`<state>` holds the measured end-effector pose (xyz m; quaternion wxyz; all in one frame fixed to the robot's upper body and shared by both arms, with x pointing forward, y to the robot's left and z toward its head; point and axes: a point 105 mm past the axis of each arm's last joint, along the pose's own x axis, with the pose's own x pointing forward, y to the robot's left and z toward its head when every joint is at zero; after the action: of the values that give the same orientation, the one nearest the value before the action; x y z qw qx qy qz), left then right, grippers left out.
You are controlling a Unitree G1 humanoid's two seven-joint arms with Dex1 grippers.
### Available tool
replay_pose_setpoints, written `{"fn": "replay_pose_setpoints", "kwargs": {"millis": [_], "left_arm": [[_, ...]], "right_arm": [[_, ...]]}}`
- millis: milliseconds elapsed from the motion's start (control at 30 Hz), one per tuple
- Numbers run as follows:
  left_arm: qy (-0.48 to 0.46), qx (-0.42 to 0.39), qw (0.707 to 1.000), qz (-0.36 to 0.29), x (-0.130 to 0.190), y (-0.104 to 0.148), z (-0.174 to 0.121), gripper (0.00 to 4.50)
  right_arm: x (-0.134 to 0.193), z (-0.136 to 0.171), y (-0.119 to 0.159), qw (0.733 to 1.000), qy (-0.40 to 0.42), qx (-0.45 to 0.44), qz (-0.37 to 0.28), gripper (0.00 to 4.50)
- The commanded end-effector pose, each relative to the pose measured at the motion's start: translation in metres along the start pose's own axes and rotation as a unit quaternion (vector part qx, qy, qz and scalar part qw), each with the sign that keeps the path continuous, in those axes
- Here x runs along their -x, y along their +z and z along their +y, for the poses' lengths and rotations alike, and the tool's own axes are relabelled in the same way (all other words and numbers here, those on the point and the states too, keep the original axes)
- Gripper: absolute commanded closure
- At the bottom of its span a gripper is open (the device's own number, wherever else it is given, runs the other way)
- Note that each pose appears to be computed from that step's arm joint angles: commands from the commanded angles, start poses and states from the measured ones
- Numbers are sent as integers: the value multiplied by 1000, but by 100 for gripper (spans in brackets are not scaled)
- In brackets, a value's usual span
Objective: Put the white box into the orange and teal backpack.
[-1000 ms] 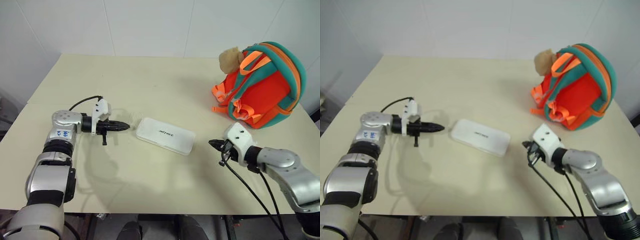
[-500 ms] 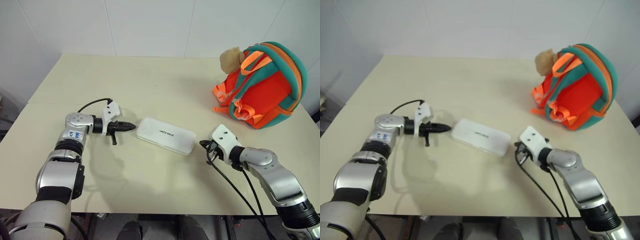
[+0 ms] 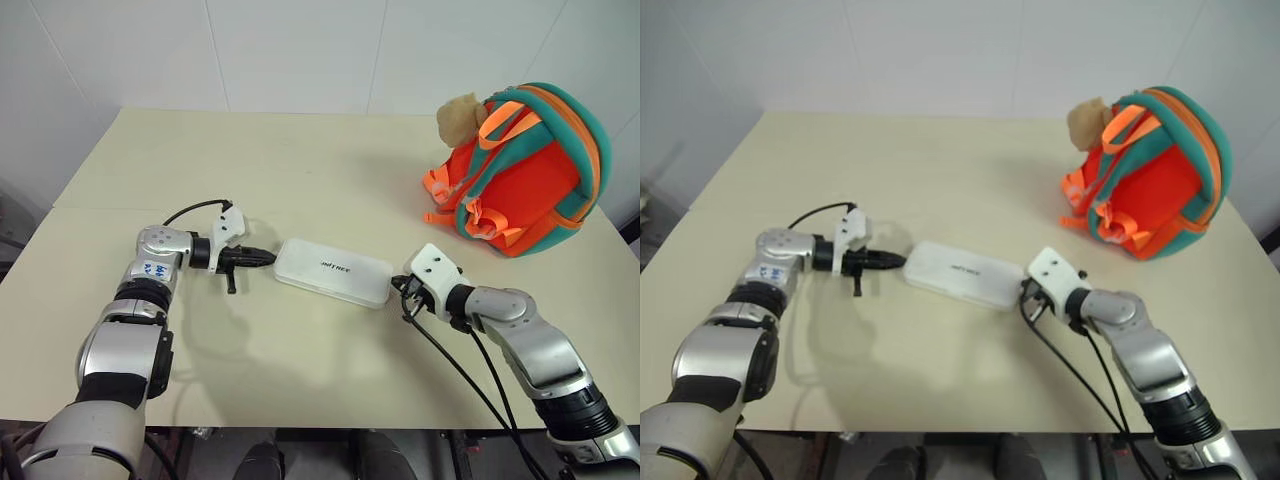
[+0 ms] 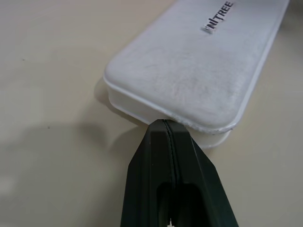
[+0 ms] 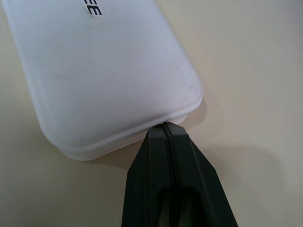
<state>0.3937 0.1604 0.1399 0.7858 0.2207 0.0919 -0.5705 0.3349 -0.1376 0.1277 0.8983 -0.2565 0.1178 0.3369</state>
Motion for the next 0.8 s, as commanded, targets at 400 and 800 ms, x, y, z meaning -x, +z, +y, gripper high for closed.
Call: {"fn": "replay_pose_setpoints", "kwargs": {"millis": [400,800], "left_arm": [[-95,-43,995,-9,-7,6,-33,450],[-135,-11,990,29,0,-2,-72,450]], "right_arm": [[9,35,32,991,115,55,-48,438],[15,36,30,987,138,71,-36,438]]}}
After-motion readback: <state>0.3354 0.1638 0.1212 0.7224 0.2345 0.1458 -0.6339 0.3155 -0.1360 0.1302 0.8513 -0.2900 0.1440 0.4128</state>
